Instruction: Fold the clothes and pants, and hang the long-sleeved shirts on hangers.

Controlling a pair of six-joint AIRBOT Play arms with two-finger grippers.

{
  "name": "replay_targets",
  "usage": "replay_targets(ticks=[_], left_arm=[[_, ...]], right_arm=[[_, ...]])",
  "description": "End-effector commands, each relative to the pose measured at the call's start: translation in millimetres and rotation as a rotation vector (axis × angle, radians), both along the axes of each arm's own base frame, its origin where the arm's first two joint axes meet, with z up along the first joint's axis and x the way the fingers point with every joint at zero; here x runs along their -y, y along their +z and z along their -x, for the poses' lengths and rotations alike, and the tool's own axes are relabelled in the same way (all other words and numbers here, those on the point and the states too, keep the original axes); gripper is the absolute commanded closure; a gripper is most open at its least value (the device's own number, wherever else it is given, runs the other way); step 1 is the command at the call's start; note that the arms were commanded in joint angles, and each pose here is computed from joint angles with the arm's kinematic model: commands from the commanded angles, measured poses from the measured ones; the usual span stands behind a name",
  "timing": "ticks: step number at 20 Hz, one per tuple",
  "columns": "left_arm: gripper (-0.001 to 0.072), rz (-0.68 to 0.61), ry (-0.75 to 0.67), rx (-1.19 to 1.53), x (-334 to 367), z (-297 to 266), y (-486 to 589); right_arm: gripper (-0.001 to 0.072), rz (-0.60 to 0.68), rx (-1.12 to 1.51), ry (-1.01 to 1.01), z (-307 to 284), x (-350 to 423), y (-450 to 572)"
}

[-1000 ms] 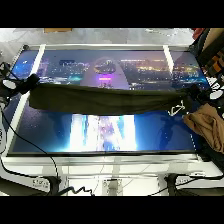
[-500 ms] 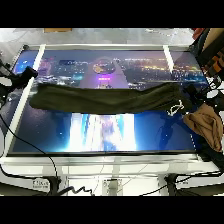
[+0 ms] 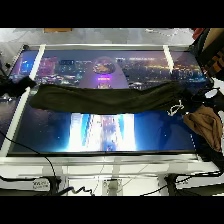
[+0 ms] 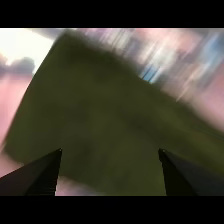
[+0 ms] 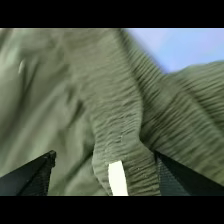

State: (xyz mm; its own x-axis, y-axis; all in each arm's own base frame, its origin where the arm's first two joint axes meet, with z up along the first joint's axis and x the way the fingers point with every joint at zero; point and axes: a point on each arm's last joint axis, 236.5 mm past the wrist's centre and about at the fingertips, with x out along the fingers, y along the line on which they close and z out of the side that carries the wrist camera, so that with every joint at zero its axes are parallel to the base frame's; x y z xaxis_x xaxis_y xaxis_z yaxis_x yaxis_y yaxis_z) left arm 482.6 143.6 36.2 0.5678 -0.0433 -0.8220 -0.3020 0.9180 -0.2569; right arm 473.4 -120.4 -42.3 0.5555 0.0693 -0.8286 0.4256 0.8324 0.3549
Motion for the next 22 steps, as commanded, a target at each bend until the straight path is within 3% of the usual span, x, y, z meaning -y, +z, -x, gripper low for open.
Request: replay_targets(ticks=[1,4,6,9,12,14,22], left_arm=[[-0.0007,0.001,-0.119,-0.313,-1.3,79.3,-36.1],[-0.0007,-0.010,-0.171,-0.346,7.0,104.2,-61.1],[-0.0007,-0.013,-0.091,-0.262,5.6,95.2,-75.4],[-0.0013,0.159,0.156,-0.061,10.0,49.0,-82.8],[-0.0013,0.344,0.301,0.043,16.1,14.3,-92.2],[-0.0013,0.401,0.361,0.047,14.8,6.3,-109.3],[-0.0013,0.382,0.409,0.041,3.6,2.3,-135.7]], right_arm=[[0.0024,0.055,-0.051,0.250,9.3,-40.5,-7.6],[0.0024,0.093,-0.025,0.360,0.0,-75.5,-5.6],[0.0024,0.118,0.001,0.421,-7.0,-98.6,-3.3],[0.0024,0.140,0.045,0.475,-17.6,-129.4,3.3],[0.0023,0.196,0.090,0.573,-27.2,-158.9,16.6],[0.0022,0.268,0.125,0.617,-37.0,-166.9,28.5],[0.0023,0.251,0.105,0.366,-47.1,-95.4,42.5]])
